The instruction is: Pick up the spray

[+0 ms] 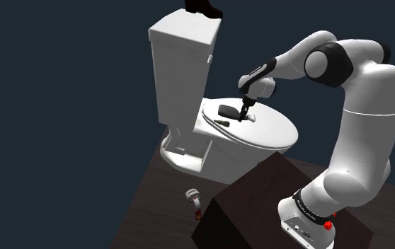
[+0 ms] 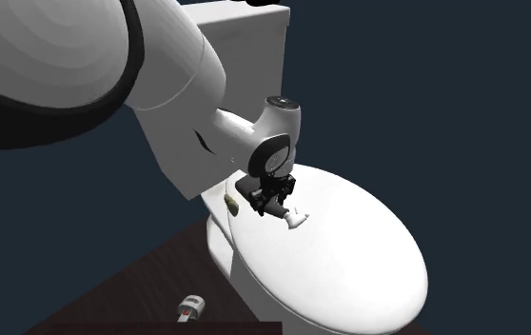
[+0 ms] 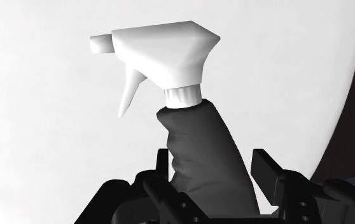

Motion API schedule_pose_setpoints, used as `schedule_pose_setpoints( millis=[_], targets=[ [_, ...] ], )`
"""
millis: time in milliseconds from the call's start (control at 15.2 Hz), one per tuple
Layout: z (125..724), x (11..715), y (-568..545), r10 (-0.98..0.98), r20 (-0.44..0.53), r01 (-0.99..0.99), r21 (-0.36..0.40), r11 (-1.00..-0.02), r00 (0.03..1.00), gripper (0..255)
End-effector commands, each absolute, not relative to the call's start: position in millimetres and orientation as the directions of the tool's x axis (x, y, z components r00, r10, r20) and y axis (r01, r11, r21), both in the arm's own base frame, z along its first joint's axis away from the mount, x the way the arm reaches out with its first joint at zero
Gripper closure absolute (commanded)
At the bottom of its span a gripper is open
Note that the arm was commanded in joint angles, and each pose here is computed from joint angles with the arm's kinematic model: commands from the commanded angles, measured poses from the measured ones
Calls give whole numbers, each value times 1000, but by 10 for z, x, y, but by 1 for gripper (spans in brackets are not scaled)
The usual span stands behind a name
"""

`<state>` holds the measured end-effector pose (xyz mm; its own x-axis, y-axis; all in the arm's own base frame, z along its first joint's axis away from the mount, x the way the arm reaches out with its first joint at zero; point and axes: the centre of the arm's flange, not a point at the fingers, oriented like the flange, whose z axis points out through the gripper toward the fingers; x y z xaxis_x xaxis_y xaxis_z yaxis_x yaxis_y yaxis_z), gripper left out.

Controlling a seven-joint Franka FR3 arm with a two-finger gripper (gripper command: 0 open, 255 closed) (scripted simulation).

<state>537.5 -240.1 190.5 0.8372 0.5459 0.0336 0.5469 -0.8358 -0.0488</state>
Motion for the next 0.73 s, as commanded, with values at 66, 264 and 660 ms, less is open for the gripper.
schedule_pose_setpoints(
  millis=[66,264,660],
  targets=[
    [2064,5386,-2403,546,34,547,-49,-836,837,255],
    [2222,5386,-2403,546,34,547,-49,-836,837,255],
    [2441,5386,-2403,546,34,547,-49,-836,837,255]
  ],
)
